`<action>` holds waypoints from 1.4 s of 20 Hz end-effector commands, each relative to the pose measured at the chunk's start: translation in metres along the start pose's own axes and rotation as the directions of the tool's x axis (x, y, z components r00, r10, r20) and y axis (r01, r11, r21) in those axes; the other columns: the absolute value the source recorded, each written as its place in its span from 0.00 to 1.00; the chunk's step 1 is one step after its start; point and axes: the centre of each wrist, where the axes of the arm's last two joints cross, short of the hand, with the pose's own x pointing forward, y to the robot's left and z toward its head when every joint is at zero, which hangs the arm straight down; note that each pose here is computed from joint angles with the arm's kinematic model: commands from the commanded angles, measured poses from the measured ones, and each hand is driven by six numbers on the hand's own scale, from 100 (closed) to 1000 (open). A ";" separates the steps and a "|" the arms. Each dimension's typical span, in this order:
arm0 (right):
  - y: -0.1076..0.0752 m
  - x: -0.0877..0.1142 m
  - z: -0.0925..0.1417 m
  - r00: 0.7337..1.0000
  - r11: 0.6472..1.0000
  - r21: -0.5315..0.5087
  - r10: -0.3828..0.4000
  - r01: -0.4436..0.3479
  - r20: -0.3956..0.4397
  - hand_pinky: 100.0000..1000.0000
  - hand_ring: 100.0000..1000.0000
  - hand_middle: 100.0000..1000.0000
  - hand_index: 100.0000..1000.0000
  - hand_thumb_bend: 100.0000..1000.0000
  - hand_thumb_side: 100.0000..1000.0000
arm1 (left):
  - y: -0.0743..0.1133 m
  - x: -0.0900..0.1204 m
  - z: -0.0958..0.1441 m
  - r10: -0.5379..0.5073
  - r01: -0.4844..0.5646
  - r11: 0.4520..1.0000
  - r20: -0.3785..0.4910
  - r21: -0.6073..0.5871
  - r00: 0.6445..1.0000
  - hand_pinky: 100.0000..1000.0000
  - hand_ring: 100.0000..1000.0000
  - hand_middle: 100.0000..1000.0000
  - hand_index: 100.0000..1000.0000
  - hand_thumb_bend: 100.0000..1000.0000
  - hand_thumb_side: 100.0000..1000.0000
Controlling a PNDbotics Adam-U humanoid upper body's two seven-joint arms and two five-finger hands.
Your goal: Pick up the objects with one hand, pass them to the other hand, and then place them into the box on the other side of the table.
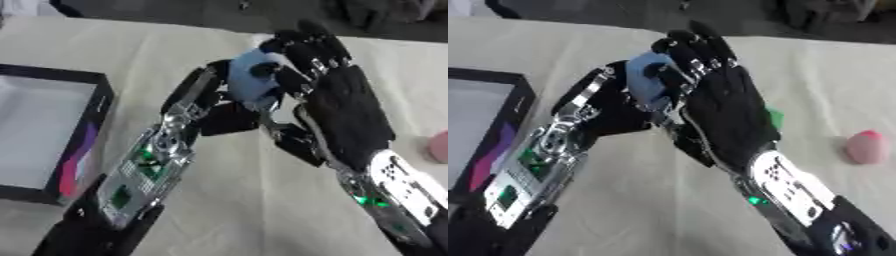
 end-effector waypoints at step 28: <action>-0.037 -0.103 0.058 0.940 0.968 0.039 0.251 -0.248 -0.232 0.87 0.81 0.77 0.76 0.21 0.05 | 0.151 -0.016 0.024 -0.225 0.217 0.894 -0.025 0.391 0.974 0.80 0.87 0.52 0.49 0.00 0.00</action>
